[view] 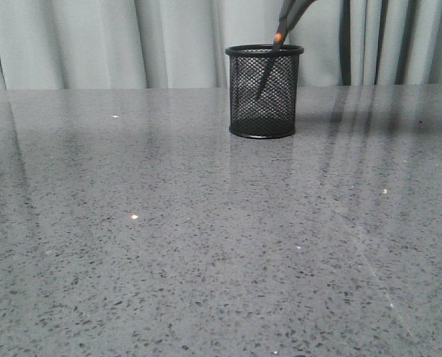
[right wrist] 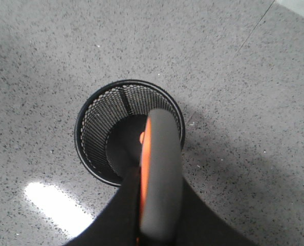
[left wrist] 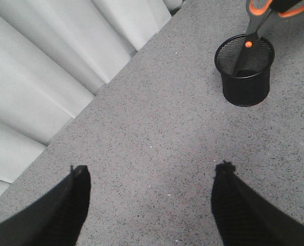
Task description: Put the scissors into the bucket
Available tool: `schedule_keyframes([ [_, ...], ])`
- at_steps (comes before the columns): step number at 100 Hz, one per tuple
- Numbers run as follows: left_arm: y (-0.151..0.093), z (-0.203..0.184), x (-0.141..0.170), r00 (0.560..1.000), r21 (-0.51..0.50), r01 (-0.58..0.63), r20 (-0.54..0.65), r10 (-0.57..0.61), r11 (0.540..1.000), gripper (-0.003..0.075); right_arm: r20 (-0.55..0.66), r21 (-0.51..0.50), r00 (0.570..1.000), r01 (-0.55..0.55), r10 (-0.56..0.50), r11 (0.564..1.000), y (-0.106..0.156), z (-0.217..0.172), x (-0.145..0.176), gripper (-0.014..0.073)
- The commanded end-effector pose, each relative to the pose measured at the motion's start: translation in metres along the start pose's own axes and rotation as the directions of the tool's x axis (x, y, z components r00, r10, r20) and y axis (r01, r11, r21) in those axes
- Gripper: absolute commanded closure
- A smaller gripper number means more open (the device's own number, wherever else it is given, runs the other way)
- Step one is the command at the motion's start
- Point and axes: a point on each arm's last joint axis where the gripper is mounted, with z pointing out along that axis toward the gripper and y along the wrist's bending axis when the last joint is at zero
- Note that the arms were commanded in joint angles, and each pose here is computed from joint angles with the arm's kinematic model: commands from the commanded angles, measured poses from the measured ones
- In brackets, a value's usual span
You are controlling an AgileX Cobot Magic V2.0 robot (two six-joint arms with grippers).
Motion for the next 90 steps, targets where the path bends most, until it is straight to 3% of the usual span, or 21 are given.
schedule_keyframes([
  [1, -0.001, -0.021, -0.011, 0.994, -0.047, 0.009, 0.108, -0.003, 0.999, 0.0262, 0.112, 0.040, 0.993, 0.023, -0.027, 0.999, 0.004, -0.024, -0.015, 0.0640],
  [18, -0.001, -0.021, -0.010, 0.994, -0.046, 0.008, 0.107, -0.004, 0.999, 0.0262, 0.102, 0.036, 0.994, 0.021, -0.025, 0.999, 0.003, -0.021, -0.014, 0.0610],
  [38, -0.001, -0.021, -0.010, 0.994, -0.046, 0.008, 0.107, -0.004, 0.999, 0.0262, 0.105, 0.038, 0.994, 0.021, -0.025, 0.999, 0.003, -0.021, -0.014, 0.0353],
  [47, -0.001, -0.021, -0.010, 0.994, -0.046, 0.008, 0.106, -0.004, 0.999, 0.0262, 0.112, 0.040, 0.993, 0.023, -0.027, 0.999, 0.003, -0.023, -0.015, 0.0292],
  [67, -0.002, -0.021, -0.010, 0.995, -0.038, 0.008, 0.097, -0.004, 0.999, 0.0262, 0.150, 0.068, 0.988, 0.022, -0.032, 0.997, -0.002, -0.057, -0.026, 0.0294],
  [76, -0.003, -0.021, -0.010, 0.995, -0.029, 0.011, 0.104, -0.008, 1.000, 0.0262, 0.182, 0.081, 0.983, -0.041, 0.025, 0.996, -0.006, -0.077, -0.028, 0.0307],
  [83, -0.004, -0.021, -0.011, 0.994, -0.018, 0.015, 0.112, -0.013, 1.000, 0.0277, 0.203, 0.081, 0.978, -0.064, 0.046, 0.995, -0.006, -0.091, -0.027, 0.0368],
  [90, -0.004, -0.021, -0.011, 0.993, -0.015, 0.016, 0.114, -0.014, 1.000, 0.0344, 0.214, 0.081, 0.976, -0.069, 0.050, 0.994, -0.003, -0.103, -0.025, 0.0496],
])
